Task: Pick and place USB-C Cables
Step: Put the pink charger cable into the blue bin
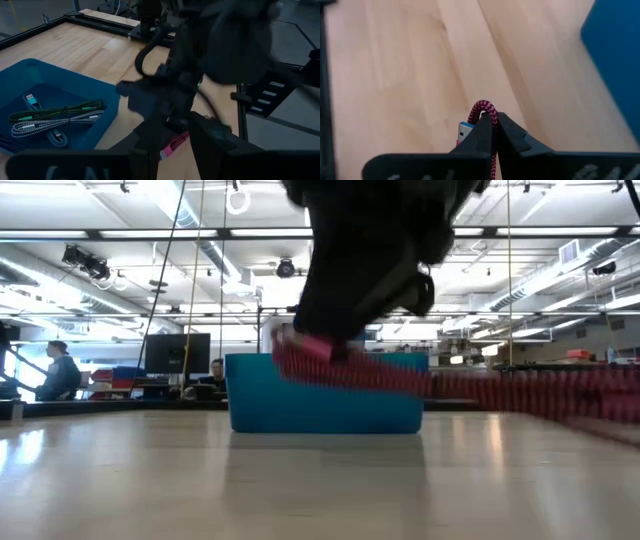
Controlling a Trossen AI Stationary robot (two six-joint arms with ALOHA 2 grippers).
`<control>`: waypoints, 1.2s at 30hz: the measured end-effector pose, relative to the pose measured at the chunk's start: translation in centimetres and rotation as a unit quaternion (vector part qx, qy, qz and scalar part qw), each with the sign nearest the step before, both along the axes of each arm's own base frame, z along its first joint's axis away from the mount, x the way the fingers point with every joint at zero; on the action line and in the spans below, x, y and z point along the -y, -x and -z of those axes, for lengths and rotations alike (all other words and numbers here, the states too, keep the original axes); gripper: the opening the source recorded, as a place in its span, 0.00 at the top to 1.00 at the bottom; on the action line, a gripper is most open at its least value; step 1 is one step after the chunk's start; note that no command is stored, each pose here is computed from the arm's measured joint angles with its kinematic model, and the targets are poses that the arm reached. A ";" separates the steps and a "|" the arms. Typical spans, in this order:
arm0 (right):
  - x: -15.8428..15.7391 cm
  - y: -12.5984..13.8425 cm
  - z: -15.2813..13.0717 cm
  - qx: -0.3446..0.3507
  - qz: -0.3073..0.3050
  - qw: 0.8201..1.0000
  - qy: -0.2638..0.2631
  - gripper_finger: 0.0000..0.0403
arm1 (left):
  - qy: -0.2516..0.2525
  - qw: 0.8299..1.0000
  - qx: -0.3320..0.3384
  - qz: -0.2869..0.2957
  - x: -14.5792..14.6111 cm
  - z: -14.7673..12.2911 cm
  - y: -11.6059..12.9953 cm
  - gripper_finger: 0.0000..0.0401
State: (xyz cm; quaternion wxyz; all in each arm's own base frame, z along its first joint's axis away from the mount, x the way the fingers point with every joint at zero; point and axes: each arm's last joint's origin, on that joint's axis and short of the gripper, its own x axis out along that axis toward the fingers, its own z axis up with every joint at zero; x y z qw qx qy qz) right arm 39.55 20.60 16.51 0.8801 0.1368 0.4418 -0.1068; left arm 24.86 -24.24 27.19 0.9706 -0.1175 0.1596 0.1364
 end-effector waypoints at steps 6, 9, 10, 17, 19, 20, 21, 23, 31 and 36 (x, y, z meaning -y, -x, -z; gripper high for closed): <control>0.9 0.4 -3.2 0.036 -0.012 0.999 0.031 0.97 | 0.002 1.000 0.001 0.000 0.0 0.0 0.0 0.74; 2.4 0.3 -5.3 0.058 -0.012 0.997 0.049 0.97 | 0.004 1.000 0.003 0.000 0.0 -0.1 0.0 0.74; 3.1 0.2 -6.0 0.063 -0.012 0.997 0.054 0.97 | 0.004 1.000 0.004 0.000 0.0 -0.1 0.0 0.74; 8.9 0.7 -11.2 0.090 0.023 0.993 0.068 0.97 | 0.008 1.000 0.002 0.003 0.1 -0.1 0.0 0.74; 10.5 1.0 -12.6 0.102 0.037 0.992 0.070 0.97 | 0.009 1.000 0.000 0.007 0.1 0.0 0.0 0.74; 11.3 1.1 -13.2 0.109 0.045 0.991 0.070 0.97 | 0.009 1.000 0.000 0.008 0.2 0.0 0.0 0.74; 12.0 1.2 -13.7 0.115 0.051 0.990 0.069 0.97 | 0.008 1.000 0.000 0.009 0.2 0.0 0.0 0.74; 13.6 1.3 -14.5 0.122 0.064 0.988 0.065 0.97 | 0.008 1.000 0.000 0.009 0.2 0.0 0.1 0.74; 18.7 0.1 -14.1 0.127 0.123 0.983 0.044 0.97 | 0.007 1.000 -0.001 0.009 0.2 0.0 0.1 0.74; 19.9 -1.9 -12.2 0.142 0.135 0.980 0.031 0.97 | 0.006 1.000 -0.007 0.019 0.4 0.0 0.3 0.74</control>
